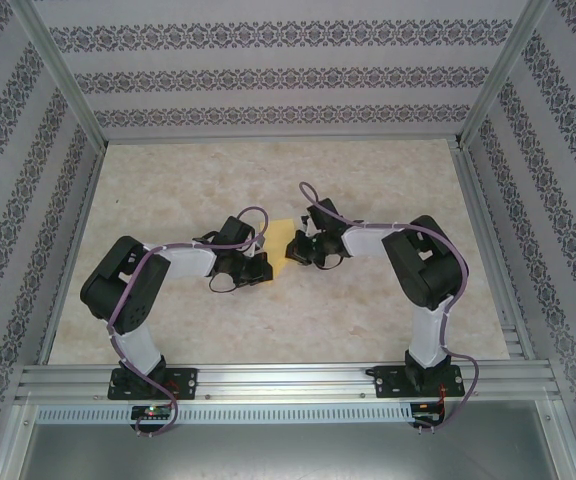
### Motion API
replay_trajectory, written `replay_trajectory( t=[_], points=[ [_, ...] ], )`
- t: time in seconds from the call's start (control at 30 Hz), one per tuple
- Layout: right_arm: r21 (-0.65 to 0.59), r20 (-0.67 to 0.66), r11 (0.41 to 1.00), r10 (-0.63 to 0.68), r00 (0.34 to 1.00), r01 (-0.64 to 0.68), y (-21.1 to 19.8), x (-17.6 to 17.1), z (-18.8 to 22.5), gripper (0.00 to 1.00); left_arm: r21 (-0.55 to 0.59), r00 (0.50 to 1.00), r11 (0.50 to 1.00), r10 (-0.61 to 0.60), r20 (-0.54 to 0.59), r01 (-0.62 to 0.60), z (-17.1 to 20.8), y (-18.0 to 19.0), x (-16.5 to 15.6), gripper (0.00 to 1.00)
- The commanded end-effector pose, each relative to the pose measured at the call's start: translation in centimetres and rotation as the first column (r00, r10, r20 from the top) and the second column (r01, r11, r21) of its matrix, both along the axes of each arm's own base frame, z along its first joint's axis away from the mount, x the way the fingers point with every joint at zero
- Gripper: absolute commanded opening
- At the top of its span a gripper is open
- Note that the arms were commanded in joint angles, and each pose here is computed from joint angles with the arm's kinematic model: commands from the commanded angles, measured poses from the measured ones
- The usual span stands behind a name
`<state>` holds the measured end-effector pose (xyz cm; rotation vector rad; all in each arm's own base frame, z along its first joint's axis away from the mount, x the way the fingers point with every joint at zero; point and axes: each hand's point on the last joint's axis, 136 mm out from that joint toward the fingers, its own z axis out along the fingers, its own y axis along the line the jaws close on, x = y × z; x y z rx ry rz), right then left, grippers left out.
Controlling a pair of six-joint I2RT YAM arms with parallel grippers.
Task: Fold a paper plane with a square sheet of paper (pick it up from the middle)
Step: Third fold the triangle at the center of the table.
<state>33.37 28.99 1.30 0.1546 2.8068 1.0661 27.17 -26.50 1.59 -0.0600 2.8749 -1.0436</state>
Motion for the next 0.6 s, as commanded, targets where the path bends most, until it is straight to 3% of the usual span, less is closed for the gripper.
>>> replay_trajectory(
  t=[0.0, 0.23, 0.57],
  points=[
    [-0.133, 0.042, 0.986, -0.096, 0.995, 0.100, -3.9, 3.0, -2.2, 0.00, 0.172, 0.984, 0.985, 0.025, -0.175, 0.006, -4.0, 3.5, -4.7, 0.00],
    [-0.152, 0.066, 0.979, -0.129, 0.990, 0.137, -4.9, 4.8, -1.9, 0.00, 0.162, 0.987, 0.987, 0.019, -0.157, 0.007, -3.4, 3.4, -4.5, 0.00],
    [-0.183, 0.034, 0.973, -0.137, 0.990, 0.141, -5.3, 4.4, -3.1, 0.00, 0.139, 0.989, 0.990, 0.008, -0.150, 0.013, -2.6, 3.2, -4.7, 0.00]
  ],
)
